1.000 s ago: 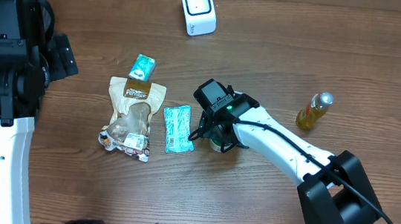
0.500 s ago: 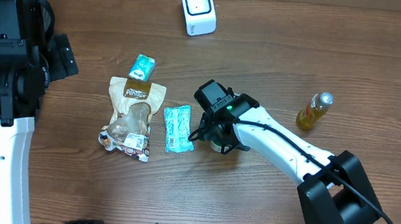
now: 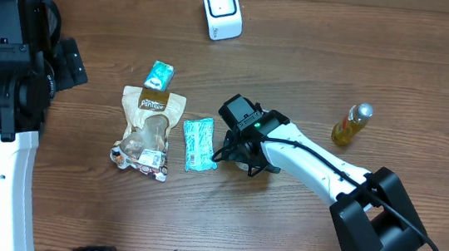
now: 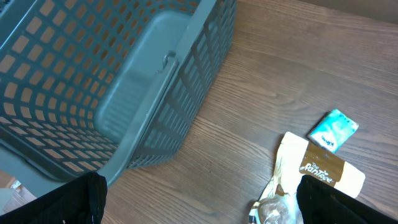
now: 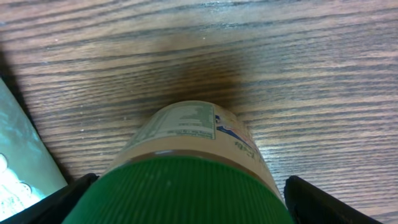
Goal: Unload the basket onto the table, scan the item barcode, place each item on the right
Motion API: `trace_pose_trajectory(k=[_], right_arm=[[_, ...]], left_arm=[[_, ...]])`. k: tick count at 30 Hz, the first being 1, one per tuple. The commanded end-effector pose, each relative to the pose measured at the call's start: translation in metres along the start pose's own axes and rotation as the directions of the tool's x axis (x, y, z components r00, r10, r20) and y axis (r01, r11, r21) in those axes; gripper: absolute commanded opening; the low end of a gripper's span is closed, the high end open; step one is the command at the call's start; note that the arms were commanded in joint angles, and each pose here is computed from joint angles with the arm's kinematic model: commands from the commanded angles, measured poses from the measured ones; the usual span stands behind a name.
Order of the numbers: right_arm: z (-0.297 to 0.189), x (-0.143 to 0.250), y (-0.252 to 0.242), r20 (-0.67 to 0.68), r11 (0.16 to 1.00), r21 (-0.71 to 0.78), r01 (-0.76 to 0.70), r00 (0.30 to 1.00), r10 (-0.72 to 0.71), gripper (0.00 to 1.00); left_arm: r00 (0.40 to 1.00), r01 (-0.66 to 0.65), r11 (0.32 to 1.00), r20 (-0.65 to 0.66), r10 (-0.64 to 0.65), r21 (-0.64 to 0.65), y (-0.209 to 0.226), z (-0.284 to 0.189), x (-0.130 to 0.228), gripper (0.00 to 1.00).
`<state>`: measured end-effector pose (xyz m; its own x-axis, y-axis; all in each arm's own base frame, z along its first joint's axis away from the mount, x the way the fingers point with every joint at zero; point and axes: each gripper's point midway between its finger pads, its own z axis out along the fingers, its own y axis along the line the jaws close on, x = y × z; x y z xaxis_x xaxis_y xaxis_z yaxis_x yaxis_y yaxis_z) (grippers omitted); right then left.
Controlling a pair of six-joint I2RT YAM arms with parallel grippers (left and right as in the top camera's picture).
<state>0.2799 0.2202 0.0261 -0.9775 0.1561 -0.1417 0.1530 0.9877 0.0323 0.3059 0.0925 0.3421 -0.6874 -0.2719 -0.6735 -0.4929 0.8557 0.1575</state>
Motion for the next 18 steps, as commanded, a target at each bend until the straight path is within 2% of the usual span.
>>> trace_pose_trajectory(k=[1, 11, 18], right_arm=[[0.0023, 0.0017, 0.0012, -0.002, 1.0, -0.004, -0.004, 1.0, 0.004, 0.91], [0.0023, 0.0015, 0.0015, -0.001, 1.0, -0.005, -0.004, 1.0, 0.004, 0.84], [0.0023, 0.0009, 0.0021, 0.001, 1.0, -0.008, -0.004, 1.0, 0.004, 0.84]], left_arm=[[1.0, 0.001, 1.0, 0.02, -0.001, -0.005, 0.0021, -0.0041, -0.0056, 0.99], [1.0, 0.001, 1.0, 0.02, -0.001, -0.005, 0.0021, -0.004, -0.0056, 1.0], [1.0, 0.001, 1.0, 0.02, -0.001, -0.005, 0.0021, -0.0041, -0.0056, 0.99]])
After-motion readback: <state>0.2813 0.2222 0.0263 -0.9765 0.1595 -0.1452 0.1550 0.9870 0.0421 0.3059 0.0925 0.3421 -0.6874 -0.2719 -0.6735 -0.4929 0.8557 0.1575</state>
